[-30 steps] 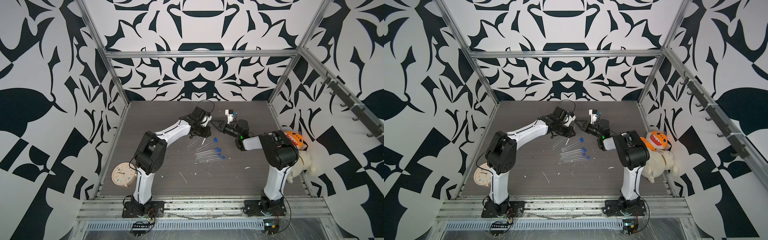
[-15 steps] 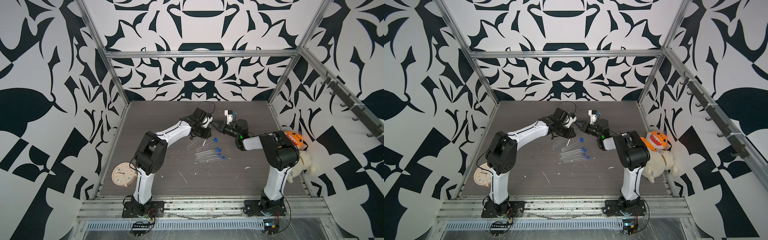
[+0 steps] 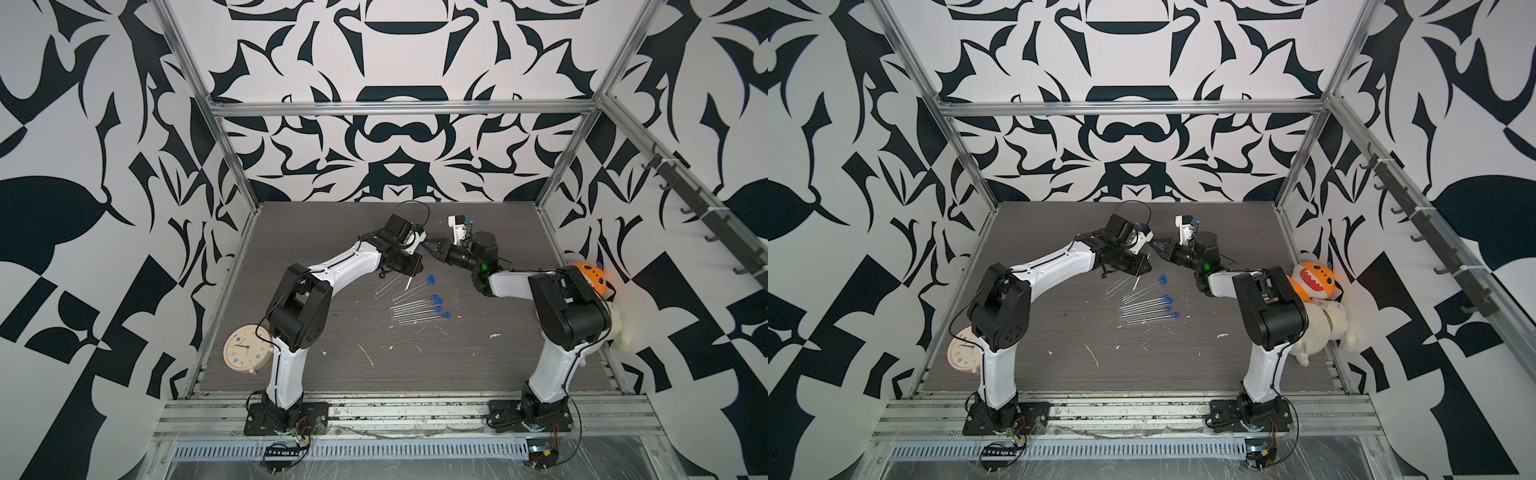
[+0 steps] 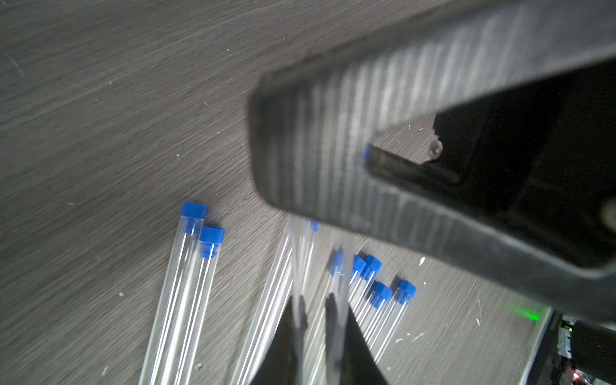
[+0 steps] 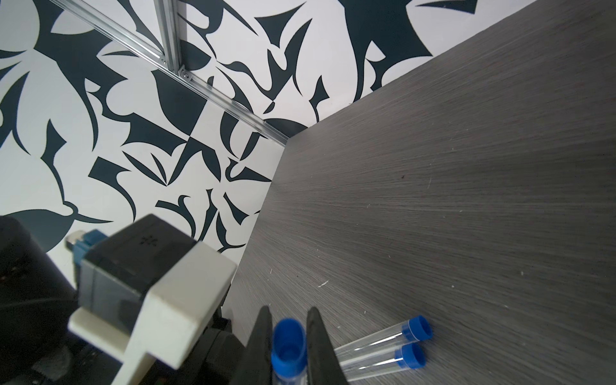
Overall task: Remove stoppers from test tubes
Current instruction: Open the stopper on the test tube.
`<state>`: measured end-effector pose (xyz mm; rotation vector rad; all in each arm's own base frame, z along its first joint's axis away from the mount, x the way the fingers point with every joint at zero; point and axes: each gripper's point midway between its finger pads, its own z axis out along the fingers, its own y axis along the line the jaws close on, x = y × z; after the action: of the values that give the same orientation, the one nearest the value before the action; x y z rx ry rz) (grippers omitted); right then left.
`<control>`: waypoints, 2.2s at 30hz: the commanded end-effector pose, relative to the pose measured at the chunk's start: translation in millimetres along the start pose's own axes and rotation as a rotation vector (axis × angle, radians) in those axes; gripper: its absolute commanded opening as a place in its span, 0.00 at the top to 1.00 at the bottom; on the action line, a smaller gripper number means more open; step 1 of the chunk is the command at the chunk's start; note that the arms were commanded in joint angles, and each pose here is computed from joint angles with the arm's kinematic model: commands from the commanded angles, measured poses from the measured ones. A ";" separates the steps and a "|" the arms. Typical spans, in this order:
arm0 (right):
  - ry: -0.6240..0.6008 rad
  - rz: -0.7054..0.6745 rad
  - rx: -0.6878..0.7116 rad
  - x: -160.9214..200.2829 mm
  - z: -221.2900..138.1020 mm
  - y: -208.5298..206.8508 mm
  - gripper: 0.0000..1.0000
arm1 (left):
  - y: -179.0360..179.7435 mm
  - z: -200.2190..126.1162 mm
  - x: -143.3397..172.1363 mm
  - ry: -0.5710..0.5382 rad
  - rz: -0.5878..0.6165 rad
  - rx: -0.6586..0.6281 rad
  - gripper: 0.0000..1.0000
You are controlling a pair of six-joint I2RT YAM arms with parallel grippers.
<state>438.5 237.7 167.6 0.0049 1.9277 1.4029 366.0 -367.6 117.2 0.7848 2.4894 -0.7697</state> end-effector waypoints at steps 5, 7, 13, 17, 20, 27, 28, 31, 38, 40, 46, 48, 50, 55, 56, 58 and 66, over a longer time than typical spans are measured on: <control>-0.151 -0.081 -0.062 -55.0 -8.9 27.3 0.94 | 0.6 -8.3 23.9 0.071 -0.001 -0.008 1.00; -0.150 -0.074 -0.063 -56.0 -9.1 26.4 0.94 | 1.1 -9.0 24.9 0.075 0.003 -0.012 1.00; -0.130 -0.091 -0.027 -55.7 -8.9 22.3 0.87 | 3.1 -9.0 27.4 0.083 0.011 -0.022 1.00; -0.096 -0.148 0.053 -50.6 -13.1 15.3 0.87 | 3.3 -10.2 27.9 0.085 0.012 -0.025 1.00; -0.093 -0.163 0.073 -50.7 -14.7 15.1 0.91 | 3.7 -10.4 28.9 0.088 0.015 -0.027 1.00; -0.129 -0.162 0.054 -55.9 -16.1 18.4 0.93 | 3.8 -10.5 32.3 0.099 0.017 -0.023 1.00; -0.135 -0.152 0.045 -57.0 -15.9 19.4 0.92 | 3.6 -10.3 33.2 0.102 0.017 -0.024 1.00; -0.160 -0.116 0.003 -60.5 -15.4 23.6 0.89 | 4.0 -9.9 35.1 0.106 0.021 -0.023 1.00; -0.235 -0.021 -0.096 -75.0 -23.4 22.2 0.87 | 3.8 -10.3 36.9 0.104 0.023 -0.021 1.00; -0.223 -0.035 -0.080 -73.2 -23.1 20.6 0.87 | 3.5 -11.0 37.6 0.104 0.023 -0.020 1.00; -0.134 -0.190 0.116 -63.7 -28.8 12.4 0.85 | 5.8 -12.9 39.3 0.107 0.031 -0.034 1.00; -0.116 -0.228 0.157 -63.0 -32.6 12.4 0.85 | 6.0 -12.5 40.6 0.110 0.032 -0.034 1.00; -0.106 -0.249 0.179 -63.5 -33.7 11.5 0.84 | 6.8 -11.2 40.9 0.113 0.034 -0.036 1.00; -0.100 -0.265 0.191 -64.2 -33.7 10.4 0.81 | 7.0 -13.2 43.0 0.120 0.039 -0.039 1.00; -0.099 -0.266 0.184 -64.4 -33.4 12.0 0.80 | 7.7 -13.7 44.0 0.122 0.040 -0.043 1.00; -0.110 -0.258 0.163 -66.3 -33.4 17.2 0.80 | 8.7 -14.7 46.2 0.125 0.043 -0.047 1.00; -0.139 -0.206 0.098 -73.3 -33.4 25.7 0.81 | 8.5 -16.9 45.7 0.120 0.045 -0.050 1.00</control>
<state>458.8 187.2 196.8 -0.0097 1.9283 1.1323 337.1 -339.0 90.4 0.8807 2.5864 -0.6694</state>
